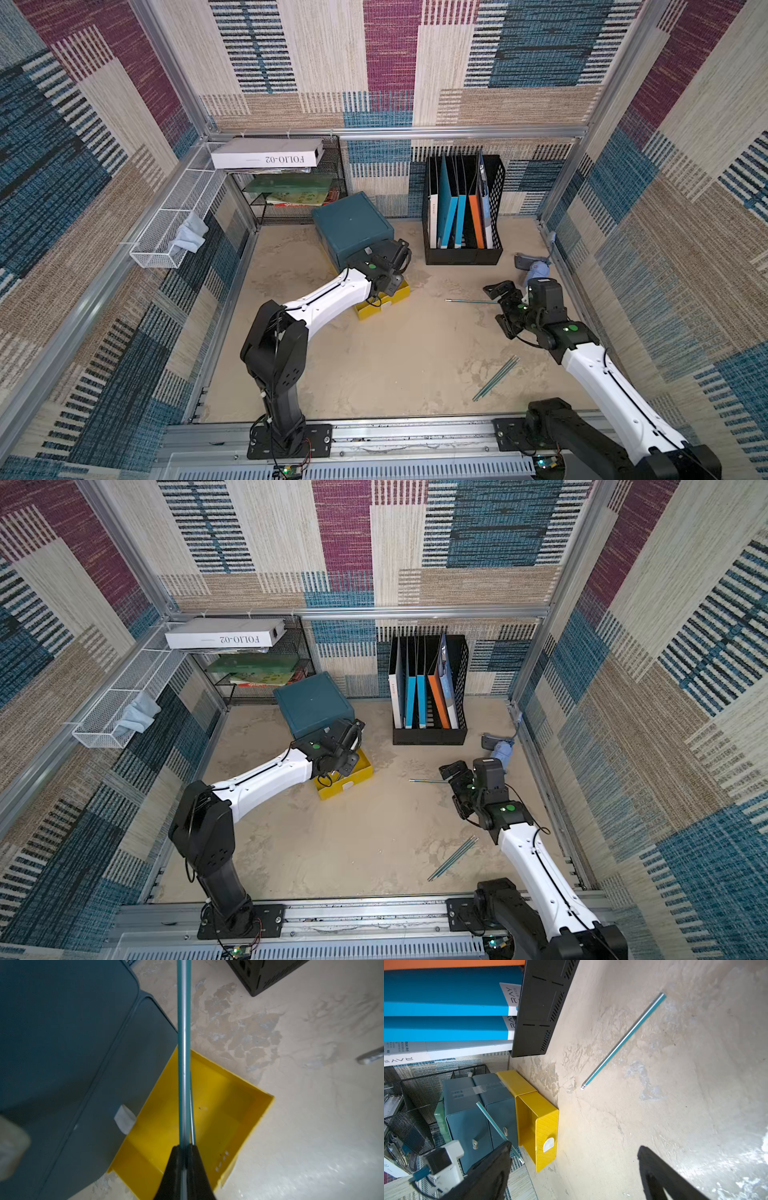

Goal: Please place the pencils in the drawer according to their color
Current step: Pick up the pencil from the center of the board, then place the pencil in the drawer.

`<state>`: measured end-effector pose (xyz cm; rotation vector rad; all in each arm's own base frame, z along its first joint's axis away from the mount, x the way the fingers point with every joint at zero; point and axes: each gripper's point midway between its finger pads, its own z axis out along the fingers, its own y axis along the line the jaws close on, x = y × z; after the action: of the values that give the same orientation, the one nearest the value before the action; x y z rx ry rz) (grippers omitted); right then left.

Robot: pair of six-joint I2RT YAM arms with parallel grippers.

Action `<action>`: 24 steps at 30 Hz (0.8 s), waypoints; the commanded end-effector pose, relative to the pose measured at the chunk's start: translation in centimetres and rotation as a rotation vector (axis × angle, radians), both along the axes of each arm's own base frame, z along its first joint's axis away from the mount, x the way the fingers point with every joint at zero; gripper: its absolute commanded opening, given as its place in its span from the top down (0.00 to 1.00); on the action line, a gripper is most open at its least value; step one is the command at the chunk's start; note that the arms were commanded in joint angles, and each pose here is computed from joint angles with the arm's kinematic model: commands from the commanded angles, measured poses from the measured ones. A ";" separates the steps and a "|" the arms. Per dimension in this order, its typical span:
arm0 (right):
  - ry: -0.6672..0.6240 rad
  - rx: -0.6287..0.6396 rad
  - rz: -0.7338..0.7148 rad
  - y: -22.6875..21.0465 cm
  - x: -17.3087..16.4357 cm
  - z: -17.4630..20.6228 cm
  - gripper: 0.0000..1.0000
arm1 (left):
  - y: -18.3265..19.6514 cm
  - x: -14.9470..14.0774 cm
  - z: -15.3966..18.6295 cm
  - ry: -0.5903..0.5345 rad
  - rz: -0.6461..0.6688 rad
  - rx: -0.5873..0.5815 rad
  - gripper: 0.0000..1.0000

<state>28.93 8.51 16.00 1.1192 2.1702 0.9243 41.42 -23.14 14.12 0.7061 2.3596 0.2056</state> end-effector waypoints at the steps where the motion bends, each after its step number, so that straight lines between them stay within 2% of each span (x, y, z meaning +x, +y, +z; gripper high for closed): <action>1: -0.020 0.004 -0.002 0.0 0.4 0.3 0.01 | 0.7 1.2 -0.7 -0.013 -0.018 0.051 1.00; 8: -0.023 0.012 -0.001 0.2 0.6 0.3 0.01 | 2.7 -0.3 -3.7 0.054 0.010 0.091 1.00; 16: -0.022 0.023 0.002 0.3 0.5 0.0 0.01 | 4.0 -2.4 -4.9 0.121 0.040 0.107 1.00; 18: -0.027 0.025 0.001 0.3 0.5 0.2 0.01 | 4.1 -2.6 -4.8 0.127 0.040 0.107 0.90; 20: -0.029 0.025 0.002 0.4 0.5 0.2 0.01 | 4.0 -2.6 -4.5 0.128 0.038 0.098 0.71; 24: -0.033 0.027 0.004 0.4 0.6 0.4 0.01 | 3.8 -2.7 -3.6 0.124 0.039 0.077 0.53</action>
<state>29.26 8.75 15.94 1.1168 2.1559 0.9515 39.02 -19.27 9.78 0.7433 2.4903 0.3030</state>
